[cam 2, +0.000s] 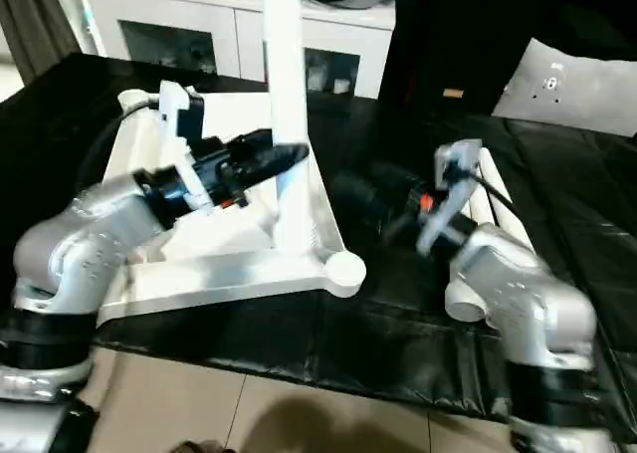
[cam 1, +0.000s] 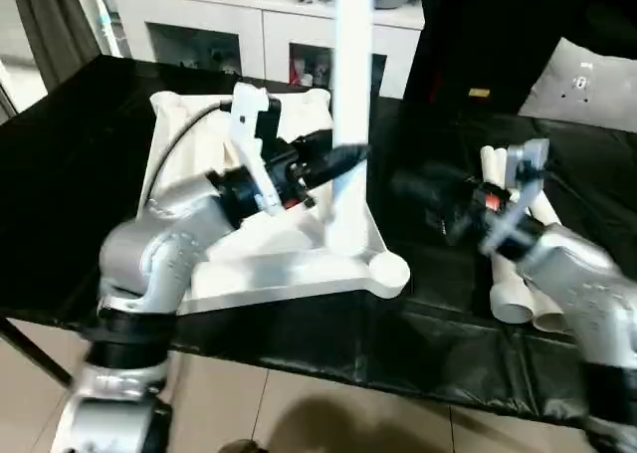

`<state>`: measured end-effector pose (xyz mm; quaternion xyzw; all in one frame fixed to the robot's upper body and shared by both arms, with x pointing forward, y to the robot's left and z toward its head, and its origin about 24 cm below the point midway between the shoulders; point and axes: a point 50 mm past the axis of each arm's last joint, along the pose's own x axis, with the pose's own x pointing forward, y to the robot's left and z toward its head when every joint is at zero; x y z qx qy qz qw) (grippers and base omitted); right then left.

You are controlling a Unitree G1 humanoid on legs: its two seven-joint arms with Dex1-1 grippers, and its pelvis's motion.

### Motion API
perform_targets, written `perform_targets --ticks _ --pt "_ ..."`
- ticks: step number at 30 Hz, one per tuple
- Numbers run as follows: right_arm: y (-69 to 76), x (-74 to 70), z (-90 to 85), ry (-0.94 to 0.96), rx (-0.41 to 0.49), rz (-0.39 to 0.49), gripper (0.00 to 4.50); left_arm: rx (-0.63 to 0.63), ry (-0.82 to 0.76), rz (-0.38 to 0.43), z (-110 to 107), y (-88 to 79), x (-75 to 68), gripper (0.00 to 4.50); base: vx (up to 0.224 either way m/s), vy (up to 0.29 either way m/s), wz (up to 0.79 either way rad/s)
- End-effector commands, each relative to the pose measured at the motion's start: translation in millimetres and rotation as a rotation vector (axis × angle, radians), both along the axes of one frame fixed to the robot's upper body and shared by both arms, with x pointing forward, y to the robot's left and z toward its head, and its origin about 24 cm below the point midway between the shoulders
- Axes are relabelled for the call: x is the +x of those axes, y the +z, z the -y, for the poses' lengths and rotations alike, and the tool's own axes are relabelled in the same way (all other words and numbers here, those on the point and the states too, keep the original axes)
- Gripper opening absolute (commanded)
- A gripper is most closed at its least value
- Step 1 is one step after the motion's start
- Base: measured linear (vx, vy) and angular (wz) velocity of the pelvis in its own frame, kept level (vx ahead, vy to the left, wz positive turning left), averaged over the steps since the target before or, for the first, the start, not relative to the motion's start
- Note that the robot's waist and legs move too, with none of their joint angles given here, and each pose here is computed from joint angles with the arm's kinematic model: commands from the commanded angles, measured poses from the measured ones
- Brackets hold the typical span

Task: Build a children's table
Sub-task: Pick table leg

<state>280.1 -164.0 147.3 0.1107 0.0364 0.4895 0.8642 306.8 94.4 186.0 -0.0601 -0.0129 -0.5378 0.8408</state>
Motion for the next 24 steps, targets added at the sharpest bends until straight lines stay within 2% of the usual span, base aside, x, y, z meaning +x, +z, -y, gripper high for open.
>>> perform_targets --ticks 1,3,8,13,14,15,24 --pt "6.5 -1.6 -3.8 0.051 -0.017 0.020 4.50 0.035 -0.073 0.102 8 12.5 -4.6 1.88 0.000 0.000 0.00" --pt "7.5 -2.7 -7.0 0.119 -0.054 0.014 4.50 0.055 -0.095 0.155 13 15.4 -5.8 1.88 0.000 0.000 0.00" --pt "6.4 -4.7 -11.3 0.209 -0.110 0.006 4.50 0.051 -0.145 0.171 18 19.0 -9.5 1.88 0.000 0.000 0.00" --pt "5.9 0.6 -15.2 0.221 -0.119 0.001 4.50 0.076 -0.202 0.188 21 17.9 -15.1 1.88 0.000 0.000 0.00" --pt "6.2 0.9 -16.3 0.228 -0.118 0.000 4.22 0.082 -0.210 0.192 21 17.4 -16.0 1.88 0.000 0.000 0.00" --pt "6.5 1.1 -17.4 0.237 -0.117 -0.001 4.15 0.089 -0.217 0.197 22 17.0 -16.8 1.88 0.000 0.000 0.00" --pt "4.9 4.2 -23.7 0.255 -0.122 0.002 4.15 0.093 -0.260 0.198 27 16.1 -21.7 1.88 0.000 0.000 0.00"
